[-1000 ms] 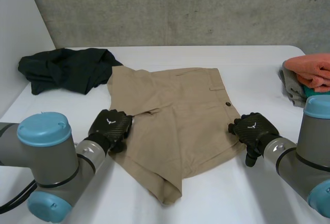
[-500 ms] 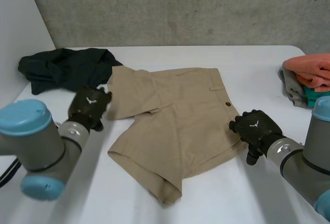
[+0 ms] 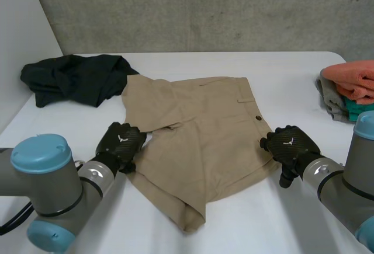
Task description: Fold the laundry.
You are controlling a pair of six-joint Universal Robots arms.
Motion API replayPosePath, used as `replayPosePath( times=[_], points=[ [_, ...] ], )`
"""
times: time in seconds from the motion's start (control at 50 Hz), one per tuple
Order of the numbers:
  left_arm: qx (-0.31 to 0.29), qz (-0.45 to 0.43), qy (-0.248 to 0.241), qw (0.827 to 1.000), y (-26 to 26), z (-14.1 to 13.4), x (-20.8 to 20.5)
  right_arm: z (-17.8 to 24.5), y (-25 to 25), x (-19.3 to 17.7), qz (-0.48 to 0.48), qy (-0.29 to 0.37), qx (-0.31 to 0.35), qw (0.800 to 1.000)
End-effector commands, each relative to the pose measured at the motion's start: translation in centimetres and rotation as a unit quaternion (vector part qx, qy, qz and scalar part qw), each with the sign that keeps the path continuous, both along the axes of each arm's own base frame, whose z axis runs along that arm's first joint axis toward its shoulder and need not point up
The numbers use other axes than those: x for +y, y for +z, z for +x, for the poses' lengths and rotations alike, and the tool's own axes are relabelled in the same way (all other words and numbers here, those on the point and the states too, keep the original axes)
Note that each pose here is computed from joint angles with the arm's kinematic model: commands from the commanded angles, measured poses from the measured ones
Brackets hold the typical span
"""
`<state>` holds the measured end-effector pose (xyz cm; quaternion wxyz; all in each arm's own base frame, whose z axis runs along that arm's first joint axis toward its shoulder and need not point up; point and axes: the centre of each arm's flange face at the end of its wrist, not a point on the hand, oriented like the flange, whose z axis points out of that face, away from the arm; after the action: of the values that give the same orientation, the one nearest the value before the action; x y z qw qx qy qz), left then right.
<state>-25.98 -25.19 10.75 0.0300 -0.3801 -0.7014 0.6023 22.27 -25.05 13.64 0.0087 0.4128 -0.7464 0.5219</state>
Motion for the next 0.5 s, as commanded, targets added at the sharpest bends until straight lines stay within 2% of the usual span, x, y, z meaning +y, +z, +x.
replayPosePath(
  times=[0.02,0.08,0.24,0.5],
  points=[
    [0.008,-0.015,0.005,1.0,-0.3,-0.3,-1.4,-0.1,-0.1,-0.1,-0.003,-0.002,0.0,1.0],
    [0.021,-0.038,0.02,0.999,0.5,-0.1,-2.8,0.0,-0.1,0.0,-0.003,-0.001,0.0,1.0],
    [0.027,-0.091,0.094,0.991,2.0,3.0,-7.9,0.1,-0.3,0.3,0.001,0.004,0.0,1.0],
    [0.026,-0.092,0.095,0.991,0.4,2.9,-10.6,0.4,-0.2,0.1,-0.014,0.016,-0.007,1.0]
  ],
)
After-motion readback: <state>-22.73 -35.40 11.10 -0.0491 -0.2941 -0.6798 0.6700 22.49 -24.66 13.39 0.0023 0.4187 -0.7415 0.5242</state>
